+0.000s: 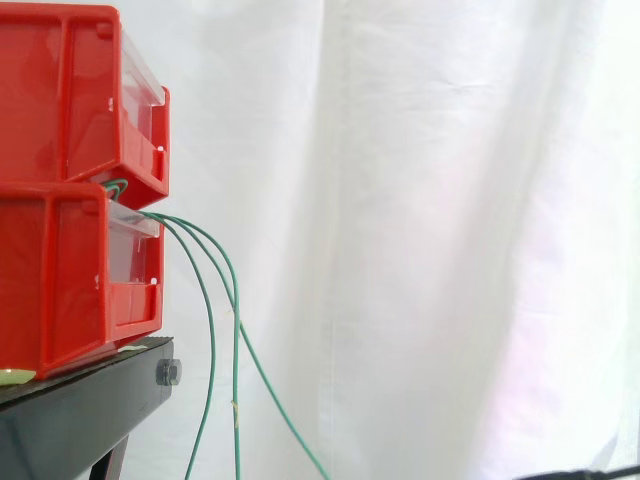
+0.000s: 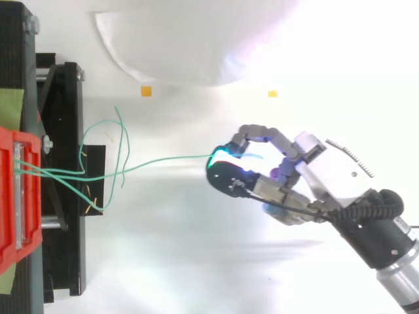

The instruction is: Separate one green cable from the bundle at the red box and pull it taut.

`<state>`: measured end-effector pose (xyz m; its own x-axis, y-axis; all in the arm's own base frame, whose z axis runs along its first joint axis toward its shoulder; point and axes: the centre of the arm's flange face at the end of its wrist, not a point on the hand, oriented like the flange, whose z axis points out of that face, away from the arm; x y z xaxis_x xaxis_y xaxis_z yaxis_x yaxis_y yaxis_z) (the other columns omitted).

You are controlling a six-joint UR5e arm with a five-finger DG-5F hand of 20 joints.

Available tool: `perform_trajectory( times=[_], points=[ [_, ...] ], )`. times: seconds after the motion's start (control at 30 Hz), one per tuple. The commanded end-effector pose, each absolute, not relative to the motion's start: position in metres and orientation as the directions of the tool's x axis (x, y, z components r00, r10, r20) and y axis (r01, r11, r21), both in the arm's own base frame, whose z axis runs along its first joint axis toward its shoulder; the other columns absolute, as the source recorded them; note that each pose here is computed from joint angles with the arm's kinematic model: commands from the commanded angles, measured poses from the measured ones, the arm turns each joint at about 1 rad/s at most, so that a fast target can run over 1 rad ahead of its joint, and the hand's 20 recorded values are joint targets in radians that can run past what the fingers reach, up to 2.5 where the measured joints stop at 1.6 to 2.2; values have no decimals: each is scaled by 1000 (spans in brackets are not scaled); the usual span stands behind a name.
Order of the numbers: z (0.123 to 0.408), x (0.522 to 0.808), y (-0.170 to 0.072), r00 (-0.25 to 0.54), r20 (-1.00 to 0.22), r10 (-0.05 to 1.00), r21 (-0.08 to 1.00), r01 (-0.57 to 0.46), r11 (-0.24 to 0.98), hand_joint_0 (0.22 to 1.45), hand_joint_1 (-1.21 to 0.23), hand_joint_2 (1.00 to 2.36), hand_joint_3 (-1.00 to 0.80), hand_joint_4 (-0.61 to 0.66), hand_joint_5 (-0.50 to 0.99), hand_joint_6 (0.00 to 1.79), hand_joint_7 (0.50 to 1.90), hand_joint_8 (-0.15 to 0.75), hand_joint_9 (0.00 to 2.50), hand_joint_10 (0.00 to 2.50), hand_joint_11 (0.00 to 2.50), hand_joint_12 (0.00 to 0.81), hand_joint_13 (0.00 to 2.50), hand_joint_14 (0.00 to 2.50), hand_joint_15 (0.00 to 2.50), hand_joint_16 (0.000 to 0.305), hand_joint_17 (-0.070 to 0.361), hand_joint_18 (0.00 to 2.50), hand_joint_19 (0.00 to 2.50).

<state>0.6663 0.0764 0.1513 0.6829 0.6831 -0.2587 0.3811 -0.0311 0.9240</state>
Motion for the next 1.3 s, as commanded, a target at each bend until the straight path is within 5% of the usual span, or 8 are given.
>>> perform_trajectory(
  times=[0.0,0.33,0.43,0.53,0.63,0.7,1.27],
  points=[
    [167,639,66,732,-192,654,924,360,-131,639,-667,1030,-48,84,93,627,1234,268,2307,36,1585,359,1880,11,1595,49,110,1292,1070],
    [182,619,58,702,-199,684,906,398,-145,641,-667,1029,-52,78,93,628,1236,269,2305,34,1579,363,1882,12,1597,49,111,1294,1059],
    [183,620,57,701,-196,686,906,398,-147,575,-691,1018,-292,80,50,695,1094,254,2211,33,1591,350,1819,11,1609,51,116,1247,1084],
    [185,622,59,701,-192,687,908,393,-147,497,-669,1002,-478,133,32,503,1481,288,1977,31,1512,374,1697,9,1568,66,149,1247,1009],
    [187,621,60,700,-187,689,908,391,-151,457,-626,1000,-500,216,-75,504,1146,308,1593,27,1373,396,1539,10,1520,73,163,1187,988],
    [194,621,60,701,-180,690,909,386,-155,445,-609,1000,-500,234,-88,504,1092,317,1536,26,1360,401,1502,10,1508,74,167,1162,984],
    [213,617,52,671,-174,720,877,438,-196,434,-584,1000,-500,237,-94,504,1066,290,1538,25,1391,370,1437,15,1475,68,154,1106,981]
  ],
)
